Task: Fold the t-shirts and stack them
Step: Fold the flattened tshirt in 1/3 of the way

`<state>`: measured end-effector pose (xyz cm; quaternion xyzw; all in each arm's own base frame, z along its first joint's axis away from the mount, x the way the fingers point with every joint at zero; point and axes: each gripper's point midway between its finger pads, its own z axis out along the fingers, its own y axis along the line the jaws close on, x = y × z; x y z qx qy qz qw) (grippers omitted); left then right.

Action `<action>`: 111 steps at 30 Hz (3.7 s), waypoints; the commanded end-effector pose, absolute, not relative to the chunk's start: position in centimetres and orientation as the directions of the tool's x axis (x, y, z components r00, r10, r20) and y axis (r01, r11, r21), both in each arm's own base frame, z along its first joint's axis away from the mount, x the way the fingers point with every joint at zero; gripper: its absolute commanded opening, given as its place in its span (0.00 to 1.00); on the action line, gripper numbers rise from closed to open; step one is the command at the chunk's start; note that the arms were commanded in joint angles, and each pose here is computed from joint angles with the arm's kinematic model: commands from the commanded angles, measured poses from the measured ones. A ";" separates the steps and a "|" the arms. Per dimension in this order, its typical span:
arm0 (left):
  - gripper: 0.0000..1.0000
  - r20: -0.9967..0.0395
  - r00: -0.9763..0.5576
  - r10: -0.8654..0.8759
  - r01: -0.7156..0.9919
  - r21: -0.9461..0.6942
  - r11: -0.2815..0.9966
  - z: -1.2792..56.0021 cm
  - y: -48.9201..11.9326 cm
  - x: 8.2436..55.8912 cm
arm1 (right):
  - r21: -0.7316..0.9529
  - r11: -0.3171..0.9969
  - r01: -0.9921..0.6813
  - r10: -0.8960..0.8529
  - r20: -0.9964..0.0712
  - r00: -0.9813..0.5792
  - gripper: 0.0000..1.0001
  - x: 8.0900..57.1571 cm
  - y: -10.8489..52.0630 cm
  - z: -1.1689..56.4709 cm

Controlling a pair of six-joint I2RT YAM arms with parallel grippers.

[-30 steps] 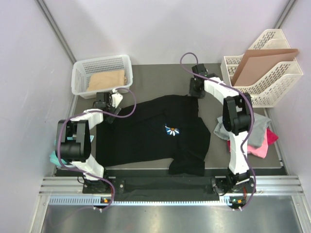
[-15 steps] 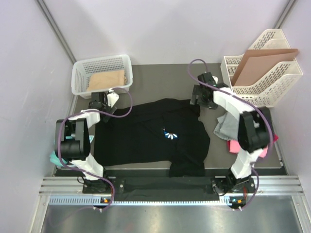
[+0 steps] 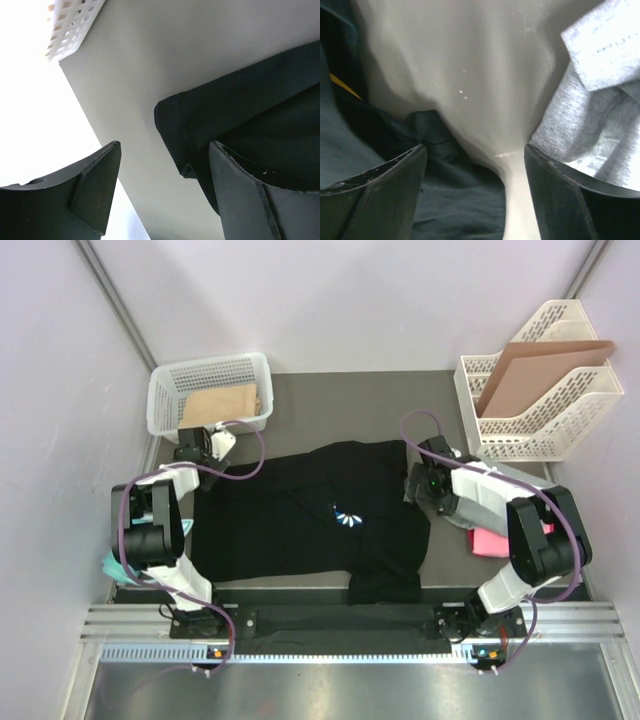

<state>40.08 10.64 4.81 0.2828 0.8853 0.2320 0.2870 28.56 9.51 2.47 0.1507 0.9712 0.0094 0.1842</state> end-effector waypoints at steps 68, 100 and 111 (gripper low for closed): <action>0.75 -0.375 -0.689 0.619 0.485 0.396 0.780 4.3 3.0 42.3 | 0.062 0.959 0.278 0.280 -0.379 -0.882 0.41 33.0 8.1 3.2; 0.75 -0.353 -0.658 0.665 0.498 0.459 0.736 4.2 3.9 40.4 | 0.182 0.944 0.276 0.323 -0.327 -0.888 0.61 26.0 7.6 5.1; 0.75 -0.362 -0.651 0.667 0.489 0.472 0.734 4.7 3.9 40.5 | 0.261 0.921 0.290 0.355 -0.252 -0.900 0.16 25.5 8.7 3.3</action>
